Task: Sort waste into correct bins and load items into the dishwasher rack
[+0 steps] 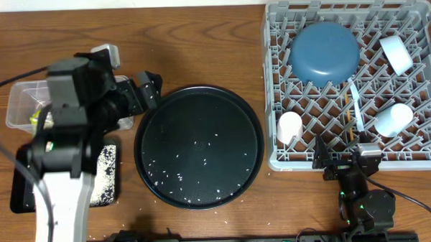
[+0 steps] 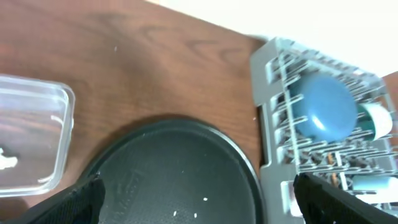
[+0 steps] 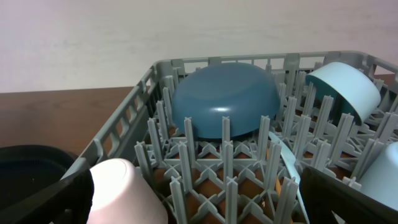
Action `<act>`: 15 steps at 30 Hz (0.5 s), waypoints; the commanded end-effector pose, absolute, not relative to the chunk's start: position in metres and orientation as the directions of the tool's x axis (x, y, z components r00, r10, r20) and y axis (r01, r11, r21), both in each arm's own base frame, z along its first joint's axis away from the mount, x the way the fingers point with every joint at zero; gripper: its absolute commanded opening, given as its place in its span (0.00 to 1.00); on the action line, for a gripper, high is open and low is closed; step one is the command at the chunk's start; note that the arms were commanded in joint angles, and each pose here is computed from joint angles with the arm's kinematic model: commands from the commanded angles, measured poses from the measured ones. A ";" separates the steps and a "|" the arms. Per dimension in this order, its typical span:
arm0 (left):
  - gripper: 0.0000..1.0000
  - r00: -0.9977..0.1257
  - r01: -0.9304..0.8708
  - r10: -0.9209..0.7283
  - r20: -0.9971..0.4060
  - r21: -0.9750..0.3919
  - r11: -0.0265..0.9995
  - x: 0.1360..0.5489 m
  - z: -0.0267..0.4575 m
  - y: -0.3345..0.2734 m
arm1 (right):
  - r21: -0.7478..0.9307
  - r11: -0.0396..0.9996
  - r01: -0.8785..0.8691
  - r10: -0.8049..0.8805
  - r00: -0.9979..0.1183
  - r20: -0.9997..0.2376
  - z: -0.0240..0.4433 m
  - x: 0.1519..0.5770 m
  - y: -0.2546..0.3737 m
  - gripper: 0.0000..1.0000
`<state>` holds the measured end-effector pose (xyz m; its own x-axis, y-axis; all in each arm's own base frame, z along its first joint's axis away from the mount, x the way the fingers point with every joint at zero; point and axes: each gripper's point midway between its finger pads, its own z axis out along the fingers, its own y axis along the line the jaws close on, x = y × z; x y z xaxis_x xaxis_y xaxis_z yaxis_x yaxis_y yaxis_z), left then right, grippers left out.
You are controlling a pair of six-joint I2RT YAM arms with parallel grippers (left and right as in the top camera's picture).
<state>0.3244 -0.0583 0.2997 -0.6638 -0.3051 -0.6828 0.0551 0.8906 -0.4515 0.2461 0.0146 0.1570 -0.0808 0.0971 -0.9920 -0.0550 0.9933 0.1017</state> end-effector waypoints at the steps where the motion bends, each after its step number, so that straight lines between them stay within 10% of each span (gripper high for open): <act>1: 0.98 -0.549 0.134 -0.301 -0.780 -0.437 0.889 0.294 0.348 -0.059 | 0.090 0.993 -0.073 0.084 -0.082 -0.993 0.156 0.246 0.019 0.99; 15: 0.98 -0.246 0.277 -0.300 -0.922 -0.364 0.889 0.163 0.403 -0.059 | 0.090 0.993 -0.073 0.084 -0.082 -0.993 0.156 0.246 0.019 0.99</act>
<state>0.1720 -0.0581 0.4218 -0.2262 -0.3055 -0.9249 0.2765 0.8903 -0.3617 0.2461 0.0146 0.1570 -0.0807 0.0967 -0.9920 -0.0550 0.9933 0.1013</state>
